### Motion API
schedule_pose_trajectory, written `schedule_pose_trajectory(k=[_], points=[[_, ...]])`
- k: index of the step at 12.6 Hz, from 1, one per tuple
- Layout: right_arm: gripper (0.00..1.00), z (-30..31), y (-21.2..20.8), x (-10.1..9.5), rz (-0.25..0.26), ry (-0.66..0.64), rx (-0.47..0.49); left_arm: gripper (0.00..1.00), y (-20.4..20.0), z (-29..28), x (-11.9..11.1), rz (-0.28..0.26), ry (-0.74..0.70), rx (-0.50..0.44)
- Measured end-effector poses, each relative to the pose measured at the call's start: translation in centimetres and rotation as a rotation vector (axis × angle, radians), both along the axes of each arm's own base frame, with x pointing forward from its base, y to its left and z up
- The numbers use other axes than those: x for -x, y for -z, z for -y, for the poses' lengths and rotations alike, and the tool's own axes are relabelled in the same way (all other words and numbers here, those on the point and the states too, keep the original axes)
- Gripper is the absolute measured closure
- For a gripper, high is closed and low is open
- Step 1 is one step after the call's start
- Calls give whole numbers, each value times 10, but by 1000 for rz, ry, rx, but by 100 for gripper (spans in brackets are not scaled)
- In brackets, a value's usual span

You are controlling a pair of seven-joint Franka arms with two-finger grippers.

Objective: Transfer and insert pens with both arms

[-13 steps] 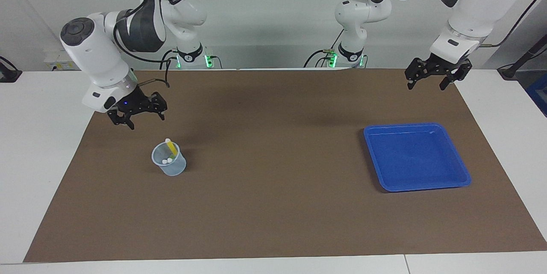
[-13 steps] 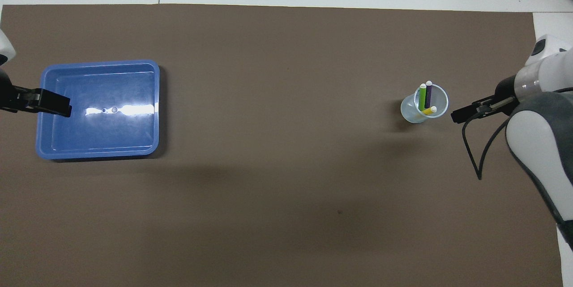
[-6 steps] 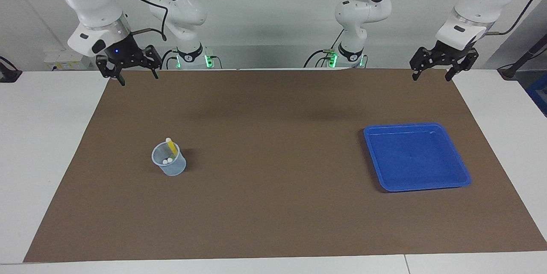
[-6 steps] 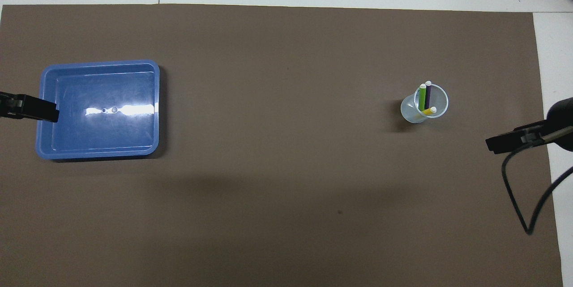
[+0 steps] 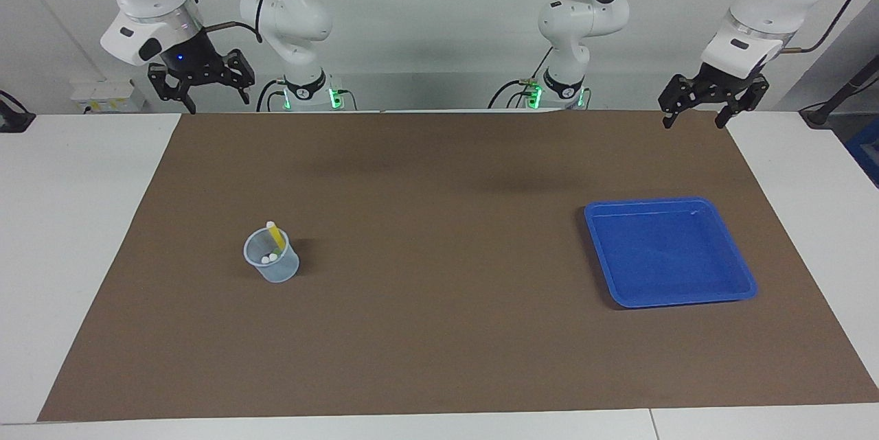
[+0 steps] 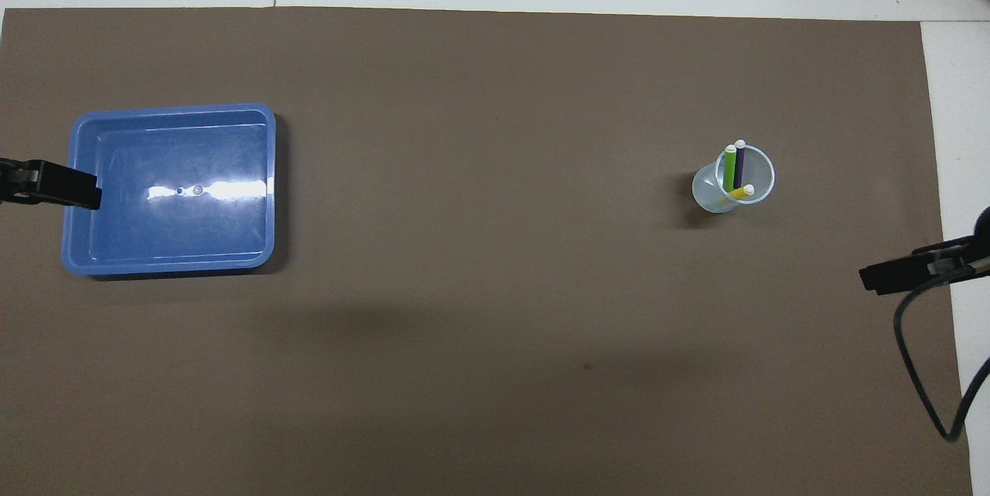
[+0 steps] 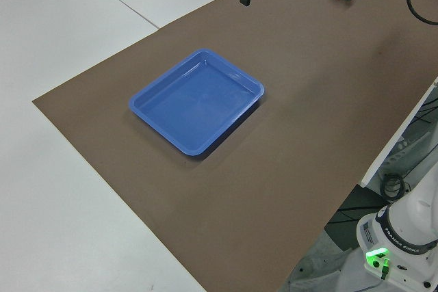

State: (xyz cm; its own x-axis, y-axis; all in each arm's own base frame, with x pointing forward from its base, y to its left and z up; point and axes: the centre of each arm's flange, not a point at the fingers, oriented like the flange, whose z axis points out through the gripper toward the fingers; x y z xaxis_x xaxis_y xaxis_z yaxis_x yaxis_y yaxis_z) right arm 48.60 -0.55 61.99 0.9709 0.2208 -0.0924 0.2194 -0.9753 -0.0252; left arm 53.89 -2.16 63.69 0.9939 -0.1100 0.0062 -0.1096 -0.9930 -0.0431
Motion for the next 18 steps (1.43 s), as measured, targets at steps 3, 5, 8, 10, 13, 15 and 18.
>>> schedule_pose_trajectory(k=[3,5,8,10,13,15,18], points=[[0,-2,0,1,-7,-3,-3,0,-1,2,0,1,-3,0],[0,-2,0,1,-5,-3,-2,0,0,3,0,1,-5,0],[0,-4,-2,-1,13,9,-1,0,0,4,0,2,-8,0],[0,-5,-3,-2,25,8,-4,0,0,4,0,1,-15,0],[0,-6,-3,-2,26,7,-4,0,0,3,1,3,-62,0],[0,-6,-3,-2,26,7,-4,0,-1,3,1,4,-74,0],[0,-6,-3,-2,28,9,-3,0,0,8,1,2,-71,0]])
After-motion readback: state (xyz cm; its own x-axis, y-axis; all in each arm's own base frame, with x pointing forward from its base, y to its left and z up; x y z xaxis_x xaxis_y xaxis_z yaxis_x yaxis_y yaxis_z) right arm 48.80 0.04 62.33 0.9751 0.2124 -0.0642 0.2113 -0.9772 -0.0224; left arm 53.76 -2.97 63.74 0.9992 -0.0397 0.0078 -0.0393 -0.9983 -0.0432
